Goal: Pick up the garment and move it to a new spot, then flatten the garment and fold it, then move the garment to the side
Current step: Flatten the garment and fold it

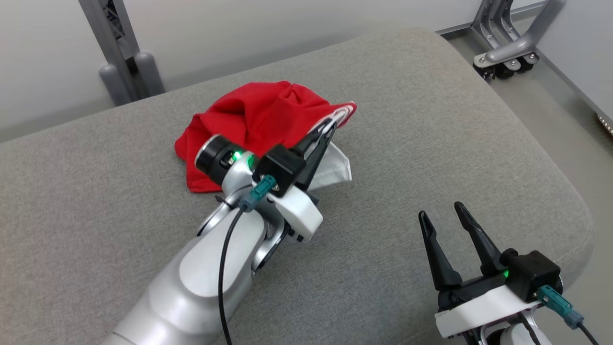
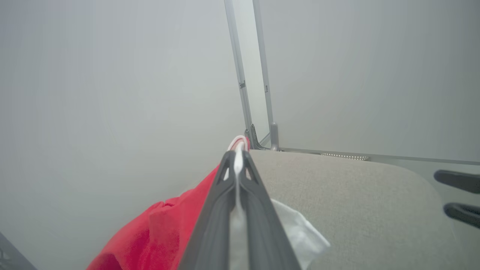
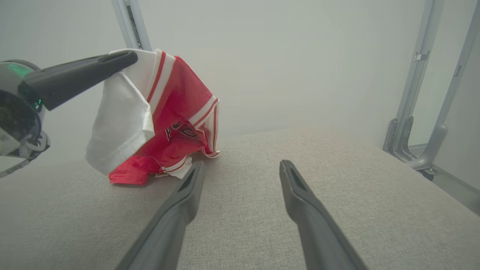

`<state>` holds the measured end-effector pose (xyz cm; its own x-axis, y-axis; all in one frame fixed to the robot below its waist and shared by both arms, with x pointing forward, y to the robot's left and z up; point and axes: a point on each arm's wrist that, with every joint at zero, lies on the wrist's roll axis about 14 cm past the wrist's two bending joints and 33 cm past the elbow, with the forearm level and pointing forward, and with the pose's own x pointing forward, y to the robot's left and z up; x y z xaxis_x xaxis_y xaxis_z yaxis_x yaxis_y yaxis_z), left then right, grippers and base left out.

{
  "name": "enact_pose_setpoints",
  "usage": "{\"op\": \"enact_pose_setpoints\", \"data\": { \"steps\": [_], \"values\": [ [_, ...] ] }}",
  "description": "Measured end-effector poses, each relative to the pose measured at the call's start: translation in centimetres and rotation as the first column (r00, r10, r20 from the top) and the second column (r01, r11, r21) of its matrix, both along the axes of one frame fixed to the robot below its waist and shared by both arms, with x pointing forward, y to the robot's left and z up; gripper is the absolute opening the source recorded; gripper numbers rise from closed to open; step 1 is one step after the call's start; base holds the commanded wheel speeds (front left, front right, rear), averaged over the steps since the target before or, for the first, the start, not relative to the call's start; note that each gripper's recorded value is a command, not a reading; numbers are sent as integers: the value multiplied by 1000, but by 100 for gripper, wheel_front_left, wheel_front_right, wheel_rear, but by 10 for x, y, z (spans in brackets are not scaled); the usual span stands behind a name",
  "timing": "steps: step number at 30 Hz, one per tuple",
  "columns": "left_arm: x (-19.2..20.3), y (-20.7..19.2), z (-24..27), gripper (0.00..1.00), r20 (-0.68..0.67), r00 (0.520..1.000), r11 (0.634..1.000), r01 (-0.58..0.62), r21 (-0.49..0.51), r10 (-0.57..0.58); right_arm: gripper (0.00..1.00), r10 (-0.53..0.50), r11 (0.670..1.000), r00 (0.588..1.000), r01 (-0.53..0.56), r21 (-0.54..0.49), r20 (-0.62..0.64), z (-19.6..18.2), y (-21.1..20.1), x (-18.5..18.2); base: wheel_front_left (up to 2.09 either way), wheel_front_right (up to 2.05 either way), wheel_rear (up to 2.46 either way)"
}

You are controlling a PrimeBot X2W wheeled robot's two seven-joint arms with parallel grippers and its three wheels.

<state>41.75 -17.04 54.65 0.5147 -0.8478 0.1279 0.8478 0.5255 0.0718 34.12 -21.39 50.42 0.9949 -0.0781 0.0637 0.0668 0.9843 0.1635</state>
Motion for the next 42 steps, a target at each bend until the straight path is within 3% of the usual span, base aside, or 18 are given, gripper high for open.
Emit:
{"op": "enact_pose_setpoints", "data": {
  "steps": [6, 11, 17, 22, 25, 29, 33, 37, 42],
  "values": [
    [-2, -20, 86, 0, 92, 995, 988, 54, -147, -41, 100, -21, 1000, 1000, 20, 4, 13, 3, -2, -21, 0, 0, 0],
    [-13, -42, 154, 0, 255, 964, 977, 123, -175, -76, 100, -35, 999, 999, 34, 7, 34, 8, -4, -32, 0, 0, 0],
    [-31, -57, 232, 0, 355, 930, 946, 193, -258, -93, 100, -55, 998, 997, 54, 19, 49, 12, -7, -44, 0, 0, 0],
    [-32, -58, 280, 0, 427, 904, 937, 177, -300, -34, 100, -63, 998, 997, 62, 29, 48, 10, -8, -49, 0, 0, 0],
    [-5, -49, 271, 0, 386, 922, 952, 86, -292, 35, 100, -64, 998, 997, 62, 30, 54, 12, -8, -48, 0, 0, 0],
    [53, -12, 192, 0, 167, 975, 968, -108, -226, 147, 100, -48, 998, 998, 47, 34, 43, 8, -4, -44, 0, 0, 0],
    [78, 23, 141, 0, 47, 971, 960, -225, -168, 236, 100, -28, 999, 999, 27, 36, 27, 3, 1, -42, 0, 0, 0],
    [100, 79, 91, 0, -52, 929, 921, -371, -116, 367, 100, 10, 999, 1000, -11, 35, 27, 2, 12, -35, 0, 0, 0],
    [113, 155, 50, 0, -140, 839, 837, -540, -92, 526, 100, 41, 999, 999, -42, 29, 29, 3, 20, -28, 0, 0, 0]
  ]
}}
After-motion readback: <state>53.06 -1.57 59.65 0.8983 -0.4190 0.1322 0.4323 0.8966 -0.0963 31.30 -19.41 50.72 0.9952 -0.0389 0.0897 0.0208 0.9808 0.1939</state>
